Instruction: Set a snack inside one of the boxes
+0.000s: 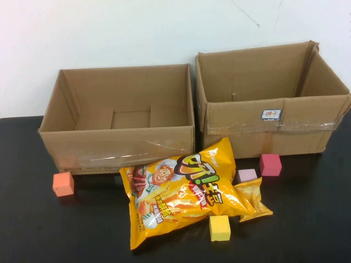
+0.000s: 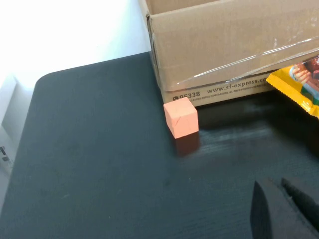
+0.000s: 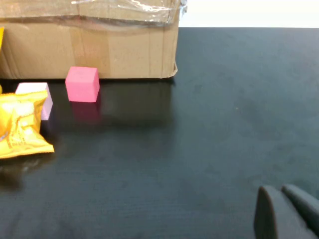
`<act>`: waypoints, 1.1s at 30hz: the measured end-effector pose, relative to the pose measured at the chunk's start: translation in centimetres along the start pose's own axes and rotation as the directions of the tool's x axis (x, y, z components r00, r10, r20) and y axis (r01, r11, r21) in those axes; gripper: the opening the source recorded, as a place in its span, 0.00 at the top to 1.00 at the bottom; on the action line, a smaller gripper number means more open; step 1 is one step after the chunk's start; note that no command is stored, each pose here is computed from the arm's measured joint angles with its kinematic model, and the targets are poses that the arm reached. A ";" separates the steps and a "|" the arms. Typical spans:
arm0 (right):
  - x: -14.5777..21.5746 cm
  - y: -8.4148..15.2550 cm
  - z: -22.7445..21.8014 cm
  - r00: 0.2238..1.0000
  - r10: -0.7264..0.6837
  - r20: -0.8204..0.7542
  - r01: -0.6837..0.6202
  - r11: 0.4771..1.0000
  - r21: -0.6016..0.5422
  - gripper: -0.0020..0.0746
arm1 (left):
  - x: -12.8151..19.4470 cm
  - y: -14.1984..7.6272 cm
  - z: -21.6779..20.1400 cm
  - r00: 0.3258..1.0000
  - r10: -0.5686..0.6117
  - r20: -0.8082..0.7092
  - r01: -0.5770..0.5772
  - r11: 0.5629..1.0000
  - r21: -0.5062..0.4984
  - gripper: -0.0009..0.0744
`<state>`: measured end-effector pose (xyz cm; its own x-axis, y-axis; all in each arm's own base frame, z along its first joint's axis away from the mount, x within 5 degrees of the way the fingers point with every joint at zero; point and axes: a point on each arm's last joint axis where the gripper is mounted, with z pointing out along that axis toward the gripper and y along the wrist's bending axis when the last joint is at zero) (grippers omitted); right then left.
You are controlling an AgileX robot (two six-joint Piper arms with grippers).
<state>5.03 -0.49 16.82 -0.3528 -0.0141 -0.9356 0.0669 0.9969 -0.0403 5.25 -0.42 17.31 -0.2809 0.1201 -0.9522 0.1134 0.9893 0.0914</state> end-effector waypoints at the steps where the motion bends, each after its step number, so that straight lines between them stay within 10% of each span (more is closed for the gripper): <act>1: 0.0 0.0 0.0 1.000 0.000 0.000 0.000 1.000 0.000 0.98 | 0.0 0.0 0.0 1.000 0.000 0.000 0.000 1.000 0.000 0.99; 33: 0.0 0.0 0.0 1.000 0.000 0.000 0.000 1.000 0.000 0.98 | 0.0 0.0 0.0 1.000 -0.013 0.000 0.013 1.000 0.001 0.99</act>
<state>5.03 -0.49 16.82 -0.3528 -0.0141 -0.9356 0.0669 0.9969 -0.0403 5.25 -0.42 17.31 -0.2823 0.1074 -0.9533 0.1104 0.9907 0.0789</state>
